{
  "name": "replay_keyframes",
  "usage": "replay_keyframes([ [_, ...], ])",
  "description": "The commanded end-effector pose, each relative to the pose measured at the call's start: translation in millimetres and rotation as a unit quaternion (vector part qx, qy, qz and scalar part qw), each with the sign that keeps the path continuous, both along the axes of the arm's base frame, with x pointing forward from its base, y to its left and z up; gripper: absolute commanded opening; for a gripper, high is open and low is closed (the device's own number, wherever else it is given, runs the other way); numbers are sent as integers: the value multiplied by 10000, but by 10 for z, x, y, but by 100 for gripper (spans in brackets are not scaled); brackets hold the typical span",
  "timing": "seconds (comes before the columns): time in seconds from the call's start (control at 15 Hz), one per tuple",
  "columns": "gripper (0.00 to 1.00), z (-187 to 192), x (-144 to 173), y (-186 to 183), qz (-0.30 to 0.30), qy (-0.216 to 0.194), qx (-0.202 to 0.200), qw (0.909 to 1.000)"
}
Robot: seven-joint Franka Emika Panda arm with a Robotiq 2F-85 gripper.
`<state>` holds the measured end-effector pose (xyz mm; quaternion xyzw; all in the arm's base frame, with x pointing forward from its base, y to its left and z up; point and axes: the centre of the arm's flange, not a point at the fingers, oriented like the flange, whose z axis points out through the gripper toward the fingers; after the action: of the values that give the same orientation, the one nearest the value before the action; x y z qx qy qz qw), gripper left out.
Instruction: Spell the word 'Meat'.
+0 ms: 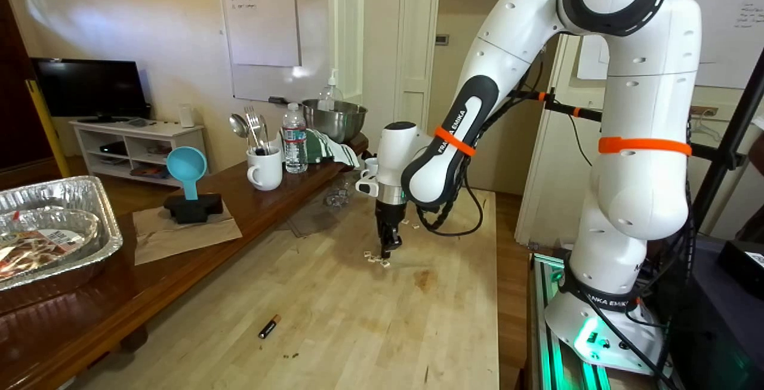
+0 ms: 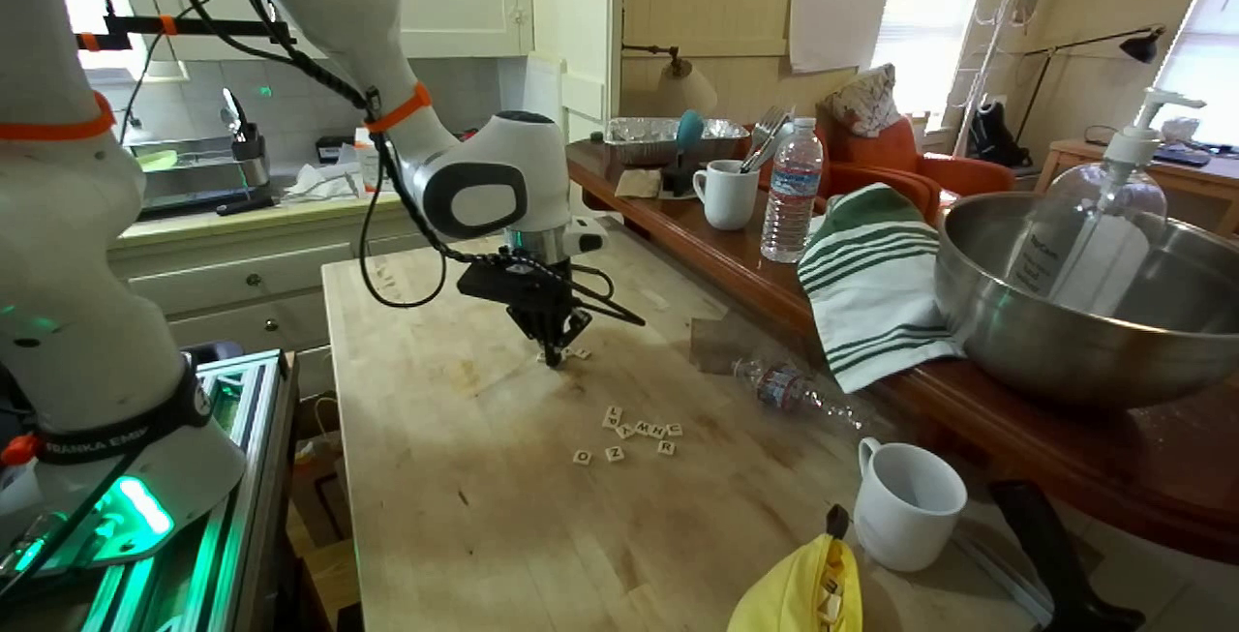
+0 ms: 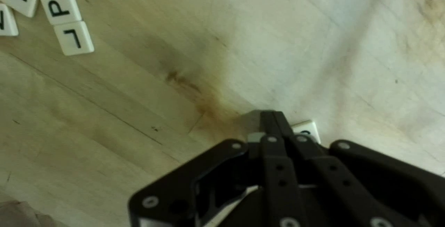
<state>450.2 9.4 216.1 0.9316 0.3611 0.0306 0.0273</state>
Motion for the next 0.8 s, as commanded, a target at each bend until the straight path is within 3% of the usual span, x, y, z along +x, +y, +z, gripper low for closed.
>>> replay_keyframes([
  [0.0, 0, -80, -24, 19, -13, 138, -59, 9999],
  [0.73, 0, -17, -38, 120, -1097, 229, 81, 9937],
])
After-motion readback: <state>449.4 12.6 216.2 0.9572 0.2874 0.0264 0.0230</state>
